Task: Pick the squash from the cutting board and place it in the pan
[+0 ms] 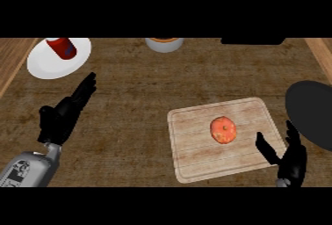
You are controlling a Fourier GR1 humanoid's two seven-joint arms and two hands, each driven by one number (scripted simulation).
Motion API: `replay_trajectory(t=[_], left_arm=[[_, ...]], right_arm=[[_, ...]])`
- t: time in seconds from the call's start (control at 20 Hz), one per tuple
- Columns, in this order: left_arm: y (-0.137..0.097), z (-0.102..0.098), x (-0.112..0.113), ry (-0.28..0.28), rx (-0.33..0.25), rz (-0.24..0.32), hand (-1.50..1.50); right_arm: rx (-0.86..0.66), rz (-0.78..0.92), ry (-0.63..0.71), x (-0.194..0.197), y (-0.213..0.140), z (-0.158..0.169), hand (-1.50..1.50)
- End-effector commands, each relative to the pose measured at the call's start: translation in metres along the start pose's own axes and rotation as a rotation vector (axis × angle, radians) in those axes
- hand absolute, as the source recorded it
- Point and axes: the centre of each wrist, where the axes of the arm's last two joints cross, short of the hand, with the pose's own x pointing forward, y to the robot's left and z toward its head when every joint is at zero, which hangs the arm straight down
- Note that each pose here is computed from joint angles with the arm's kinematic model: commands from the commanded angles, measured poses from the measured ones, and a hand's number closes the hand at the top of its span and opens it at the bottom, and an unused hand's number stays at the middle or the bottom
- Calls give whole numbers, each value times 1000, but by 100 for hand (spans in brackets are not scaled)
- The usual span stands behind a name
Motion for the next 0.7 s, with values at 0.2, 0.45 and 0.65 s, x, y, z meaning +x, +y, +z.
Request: replay_trajectory(t=[0.2,0.45,0.65], left_arm=[[-6,-3,5,-3,-12,-4,0],[-19,-2,5,7,-27,5,0],[-19,1,-2,7,-43,9,0]], right_arm=[[120,387,137,38,-1,-2,-150],[342,581,272,93,-1,-10,-150],[518,638,357,136,5,-8,-150]])
